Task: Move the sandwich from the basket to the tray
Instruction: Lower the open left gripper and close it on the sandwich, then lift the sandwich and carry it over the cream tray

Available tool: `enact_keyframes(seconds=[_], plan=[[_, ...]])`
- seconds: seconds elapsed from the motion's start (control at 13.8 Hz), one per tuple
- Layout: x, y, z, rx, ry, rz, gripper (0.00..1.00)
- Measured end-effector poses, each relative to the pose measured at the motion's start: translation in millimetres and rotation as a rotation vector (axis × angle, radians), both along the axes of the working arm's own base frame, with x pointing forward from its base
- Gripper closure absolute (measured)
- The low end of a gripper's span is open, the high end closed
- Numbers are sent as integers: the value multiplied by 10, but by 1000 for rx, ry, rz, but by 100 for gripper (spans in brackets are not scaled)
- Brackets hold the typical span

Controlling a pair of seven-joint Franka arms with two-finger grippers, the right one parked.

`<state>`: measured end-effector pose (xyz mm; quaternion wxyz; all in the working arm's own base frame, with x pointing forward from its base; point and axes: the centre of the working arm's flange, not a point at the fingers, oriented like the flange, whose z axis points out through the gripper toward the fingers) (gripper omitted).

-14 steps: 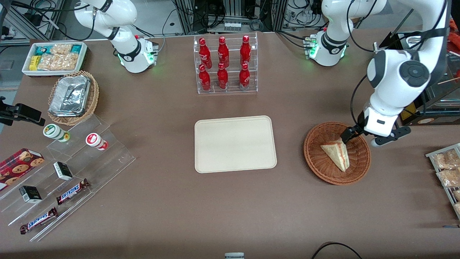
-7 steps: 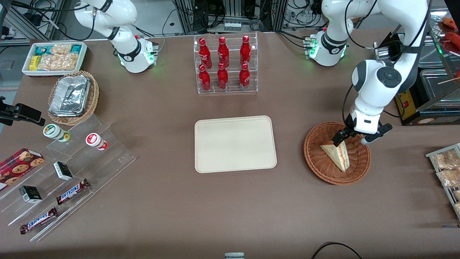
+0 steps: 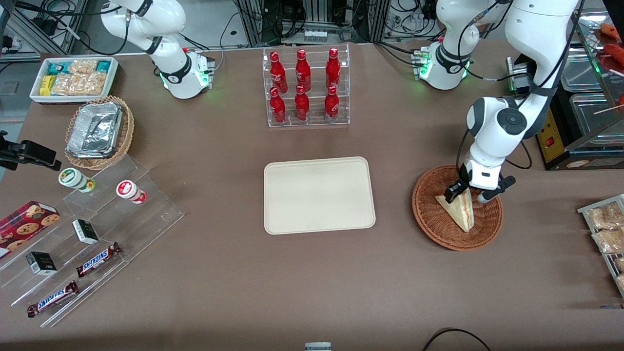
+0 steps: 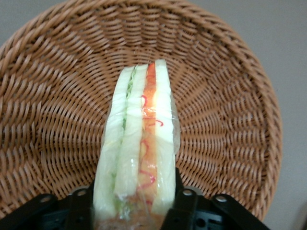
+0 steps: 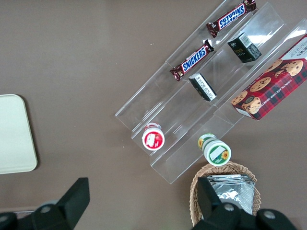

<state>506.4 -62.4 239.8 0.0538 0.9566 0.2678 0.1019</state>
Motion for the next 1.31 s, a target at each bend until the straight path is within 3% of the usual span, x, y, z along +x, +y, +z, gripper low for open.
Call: enact_keyframes(seconds=[0.22, 0.36, 0.51, 0.65, 0.8, 1.02, 1.31], plan=[[119, -8, 160, 1, -22, 0, 69], [191, -20, 348, 11, -7, -5, 76], [275, -70, 700, 32, 33, -18, 84], [395, -268, 1292, 58, 103, -49, 84], [504, -645, 2027, 75, 135, -105, 84], [449, -1348, 2597, 70, 122, -184, 84], [209, -2428, 2403, 100, 122, -247, 84]])
